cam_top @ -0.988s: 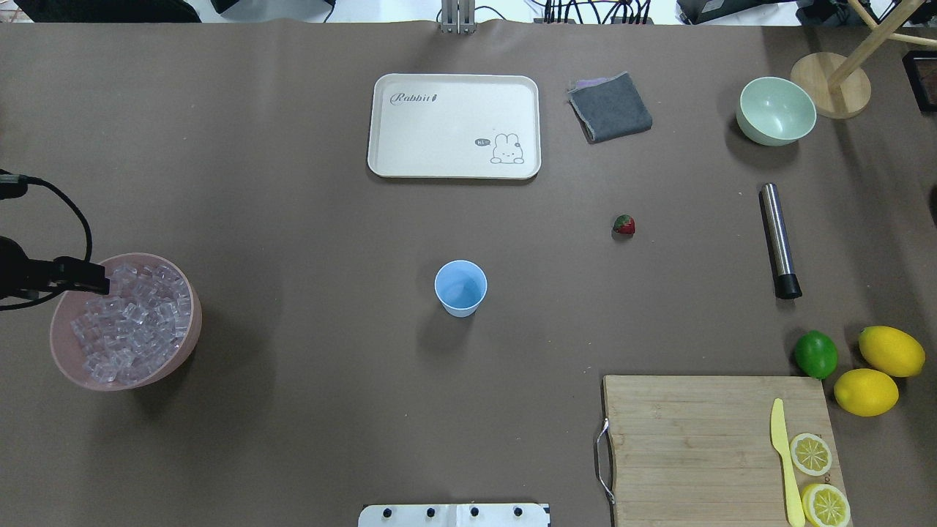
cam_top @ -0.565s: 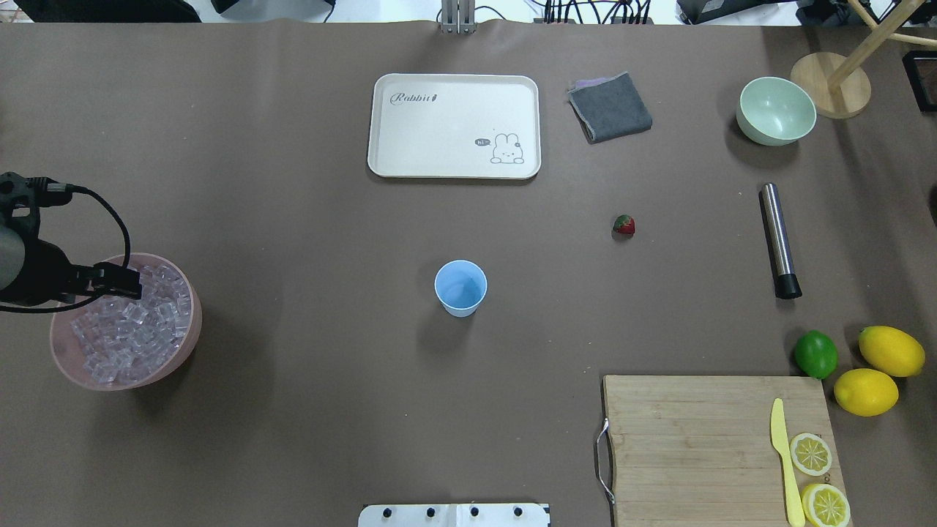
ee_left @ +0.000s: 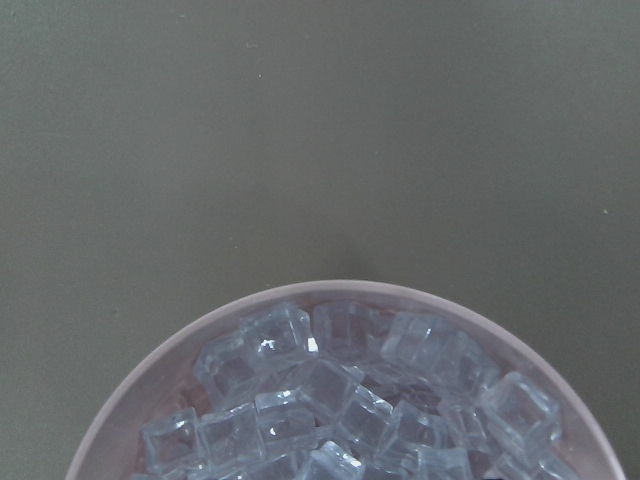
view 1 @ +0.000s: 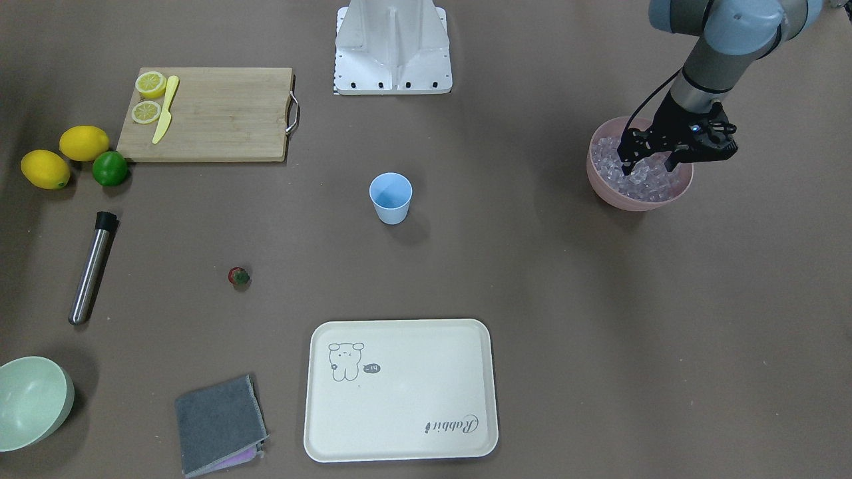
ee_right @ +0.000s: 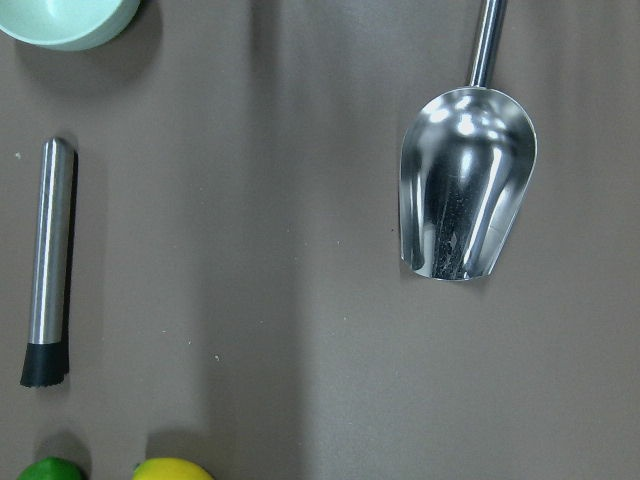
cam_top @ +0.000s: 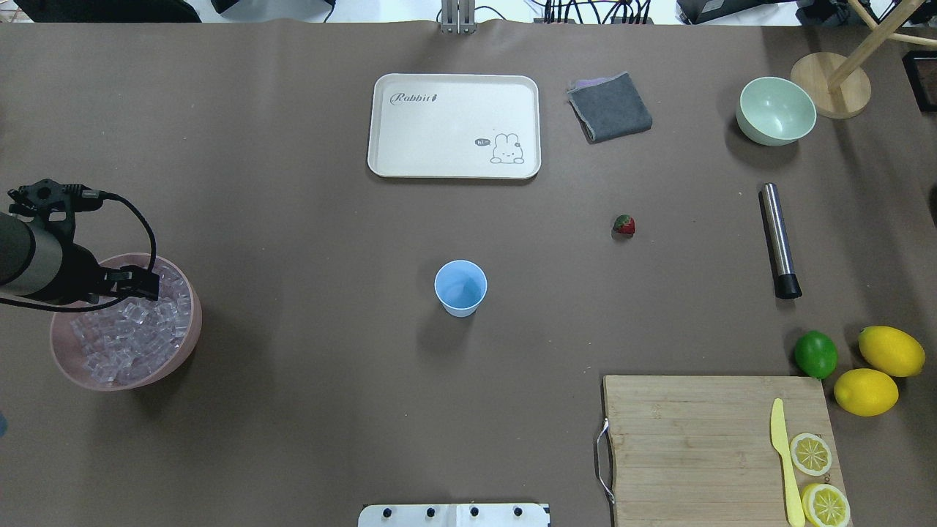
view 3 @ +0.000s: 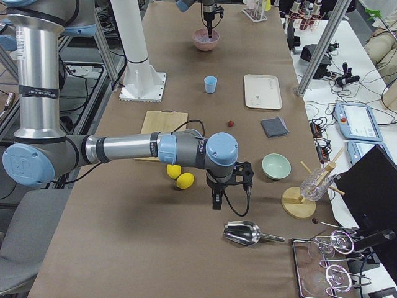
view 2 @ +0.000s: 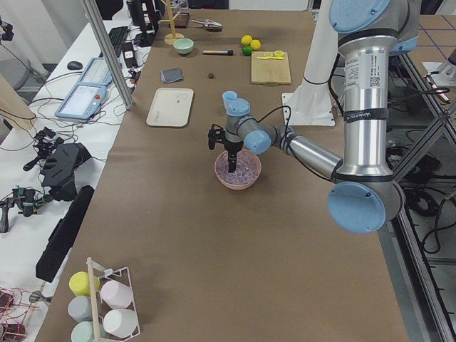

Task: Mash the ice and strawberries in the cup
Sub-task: 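Move the left gripper over the pink bowl of ice cubes, then lower the left gripper into the bowl and grasp an ice cube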

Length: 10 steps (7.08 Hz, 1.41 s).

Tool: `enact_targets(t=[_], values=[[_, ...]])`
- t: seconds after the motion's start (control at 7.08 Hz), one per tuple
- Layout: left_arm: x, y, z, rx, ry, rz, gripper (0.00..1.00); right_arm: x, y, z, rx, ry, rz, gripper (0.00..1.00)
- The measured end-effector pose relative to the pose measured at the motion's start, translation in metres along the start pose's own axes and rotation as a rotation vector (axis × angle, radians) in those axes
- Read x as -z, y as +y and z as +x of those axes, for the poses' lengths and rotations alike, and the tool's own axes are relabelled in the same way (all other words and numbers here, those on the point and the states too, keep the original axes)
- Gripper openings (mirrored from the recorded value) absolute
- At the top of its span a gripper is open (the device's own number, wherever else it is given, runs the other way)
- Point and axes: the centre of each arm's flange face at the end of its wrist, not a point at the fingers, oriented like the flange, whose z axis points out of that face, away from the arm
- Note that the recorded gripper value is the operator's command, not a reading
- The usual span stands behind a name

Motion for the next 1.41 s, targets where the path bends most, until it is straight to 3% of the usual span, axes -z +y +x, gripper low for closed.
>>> enact_targets(t=[1.41], values=[[-0.024, 0.028, -0.009, 0.044, -0.039, -0.065, 0.88, 0.000, 0.000, 0.000, 0.001, 0.001, 0.001, 1.00]])
